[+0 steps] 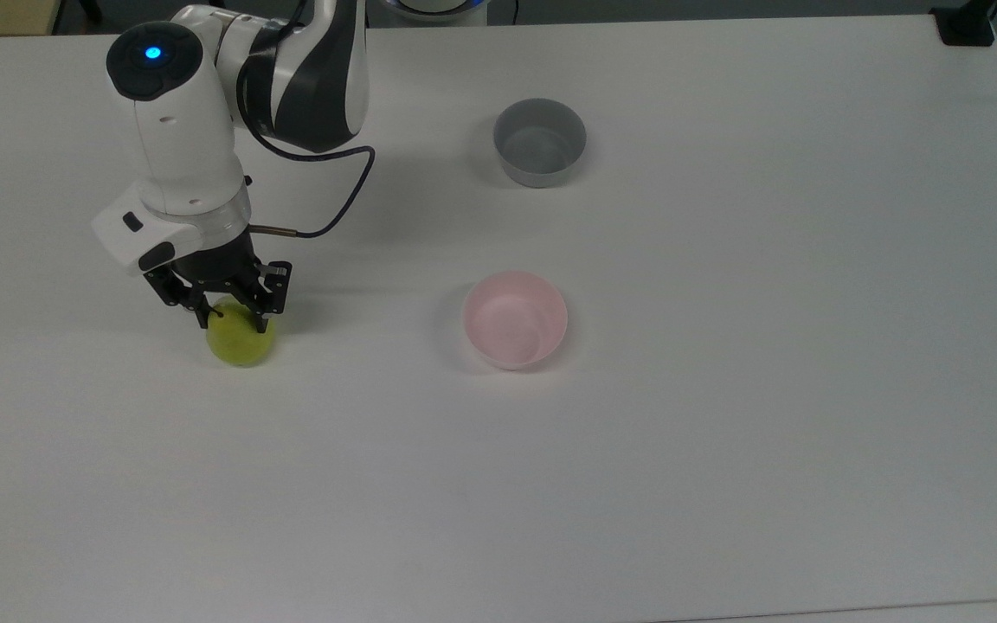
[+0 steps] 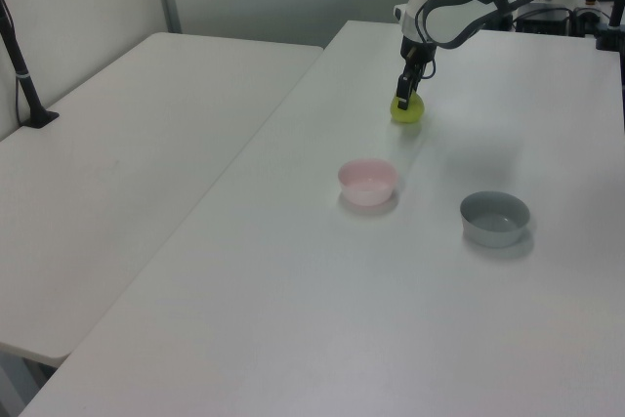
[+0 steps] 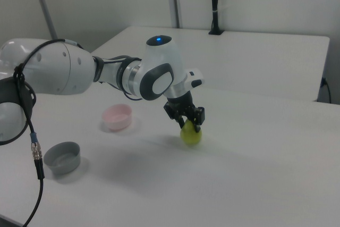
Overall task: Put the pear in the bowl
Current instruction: 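Close the gripper around the green pear, then lift the pear and carry it over the pink bowl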
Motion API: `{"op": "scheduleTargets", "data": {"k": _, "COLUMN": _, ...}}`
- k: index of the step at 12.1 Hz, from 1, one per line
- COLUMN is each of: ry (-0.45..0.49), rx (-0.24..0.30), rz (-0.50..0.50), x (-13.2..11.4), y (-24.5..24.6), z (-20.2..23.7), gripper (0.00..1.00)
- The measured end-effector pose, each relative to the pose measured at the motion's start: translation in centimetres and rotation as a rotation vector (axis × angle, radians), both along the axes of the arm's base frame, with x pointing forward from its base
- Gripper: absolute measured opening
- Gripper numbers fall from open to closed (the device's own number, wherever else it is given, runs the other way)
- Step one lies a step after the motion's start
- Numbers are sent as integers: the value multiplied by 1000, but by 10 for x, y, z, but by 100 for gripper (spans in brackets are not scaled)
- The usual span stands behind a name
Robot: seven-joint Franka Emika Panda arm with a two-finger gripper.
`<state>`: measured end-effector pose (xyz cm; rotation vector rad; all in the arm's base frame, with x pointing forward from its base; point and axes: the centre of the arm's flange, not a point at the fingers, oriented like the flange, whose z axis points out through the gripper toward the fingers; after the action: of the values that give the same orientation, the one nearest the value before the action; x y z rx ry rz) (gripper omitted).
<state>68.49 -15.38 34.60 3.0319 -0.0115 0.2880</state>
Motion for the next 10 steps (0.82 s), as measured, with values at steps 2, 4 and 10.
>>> {"op": "scheduleTargets", "data": {"k": 2, "ry": -2, "rx": 0, "rz": 0, "x": 0, "y": 0, "z": 3, "gripper": 59}}
{"op": "scheduleTargets", "data": {"k": 4, "ry": 21, "rx": 7, "rz": -2, "x": -4, "y": 1, "z": 20, "gripper": 59}}
{"op": "scheduleTargets", "data": {"k": 10, "ry": 54, "rx": 29, "rz": 32, "x": -31, "y": 35, "z": 132, "gripper": 59}}
